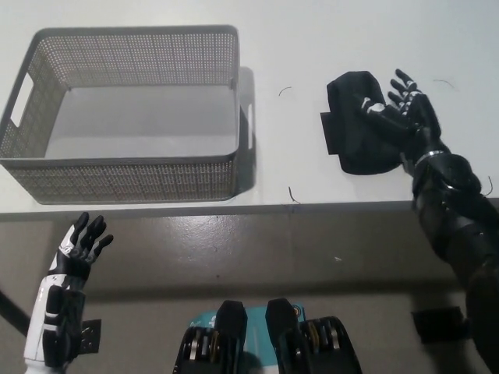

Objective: Use the right hand to push the pencil case on the right hand side to the container on the left side

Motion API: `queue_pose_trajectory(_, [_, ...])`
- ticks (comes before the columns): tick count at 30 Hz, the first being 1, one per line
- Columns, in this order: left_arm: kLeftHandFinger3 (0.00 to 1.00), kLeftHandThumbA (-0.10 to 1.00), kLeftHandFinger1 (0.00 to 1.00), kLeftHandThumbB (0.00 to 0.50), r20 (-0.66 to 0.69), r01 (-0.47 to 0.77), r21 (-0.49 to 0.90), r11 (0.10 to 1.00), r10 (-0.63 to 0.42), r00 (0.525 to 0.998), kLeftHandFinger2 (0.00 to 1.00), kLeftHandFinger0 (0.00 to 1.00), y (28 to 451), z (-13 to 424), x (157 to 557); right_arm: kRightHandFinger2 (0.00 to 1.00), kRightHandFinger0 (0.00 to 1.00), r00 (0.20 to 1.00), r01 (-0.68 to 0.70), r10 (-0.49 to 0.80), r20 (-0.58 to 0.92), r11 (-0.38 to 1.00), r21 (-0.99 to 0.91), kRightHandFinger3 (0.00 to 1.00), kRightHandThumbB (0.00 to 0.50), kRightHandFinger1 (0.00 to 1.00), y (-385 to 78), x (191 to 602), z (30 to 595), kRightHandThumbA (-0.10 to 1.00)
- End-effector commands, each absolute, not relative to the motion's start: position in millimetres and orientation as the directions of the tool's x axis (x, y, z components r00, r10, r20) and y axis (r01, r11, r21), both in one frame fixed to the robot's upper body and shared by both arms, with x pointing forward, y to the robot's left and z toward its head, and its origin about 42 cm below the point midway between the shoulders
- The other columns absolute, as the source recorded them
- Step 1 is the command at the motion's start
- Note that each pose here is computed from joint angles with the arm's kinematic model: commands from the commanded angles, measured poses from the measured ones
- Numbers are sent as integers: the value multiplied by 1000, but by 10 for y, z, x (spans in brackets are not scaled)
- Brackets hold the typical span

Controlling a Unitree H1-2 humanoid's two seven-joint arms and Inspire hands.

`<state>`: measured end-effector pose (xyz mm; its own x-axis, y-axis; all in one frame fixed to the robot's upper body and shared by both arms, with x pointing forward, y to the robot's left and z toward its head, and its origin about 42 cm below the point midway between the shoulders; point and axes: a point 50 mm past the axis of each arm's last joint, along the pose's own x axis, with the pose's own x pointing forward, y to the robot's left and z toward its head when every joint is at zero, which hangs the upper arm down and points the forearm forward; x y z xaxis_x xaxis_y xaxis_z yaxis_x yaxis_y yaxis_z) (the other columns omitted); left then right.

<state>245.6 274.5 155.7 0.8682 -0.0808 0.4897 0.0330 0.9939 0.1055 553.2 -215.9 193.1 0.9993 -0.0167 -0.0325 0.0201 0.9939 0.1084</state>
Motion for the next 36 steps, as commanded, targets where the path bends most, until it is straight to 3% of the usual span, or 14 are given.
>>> queue_pose_trajectory(1, [1000,1000,1000,99,540,40,105,994,-91,836,1000,1000,2703,1683,2462,1000,1000,998,-27,20,55,990,136,1000,277,1000,-1862,5637,2227,1000])
queue_pose_trajectory(3, [1000,1000,1000,109,536,37,104,994,-87,839,1000,1000,2699,1690,2463,1000,1000,998,-34,27,55,990,135,1000,298,1000,-1759,5630,2223,1000])
queue_pose_trajectory(8, [1000,1000,1000,89,543,43,109,993,-96,834,1000,1000,2707,1693,2481,1000,1000,996,-70,61,67,988,141,1000,262,1000,-1514,5631,2282,1000])
queue_pose_trajectory(12, [1000,1000,1000,115,533,43,105,994,-92,841,1000,1000,2719,1696,2485,1000,1000,994,-90,80,77,985,144,1000,268,1000,-1406,5638,2335,1000])
queue_pose_trajectory(15, [1000,1000,1000,98,541,41,111,993,-95,836,1000,1000,2722,1702,2495,1000,1000,993,-95,83,81,983,159,1000,284,1000,-1303,5641,2380,1000])
queue_pose_trajectory(21, [1000,1000,1000,109,532,39,102,994,-88,842,1000,1000,2728,1708,2492,1000,1000,988,-130,113,101,975,183,1000,264,1000,-1080,5622,2441,1000])
queue_pose_trajectory(25, [1000,1000,1000,82,540,47,102,994,-95,836,1000,1000,2726,1712,2496,1000,1000,984,-157,136,117,968,194,1000,260,1000,-950,5604,2476,1000])
queue_pose_trajectory(36, [1000,1000,1000,107,541,48,99,994,-94,836,1000,1000,2720,1742,2540,1000,1000,959,-255,224,175,950,181,1000,277,1000,-597,5536,2577,1000])
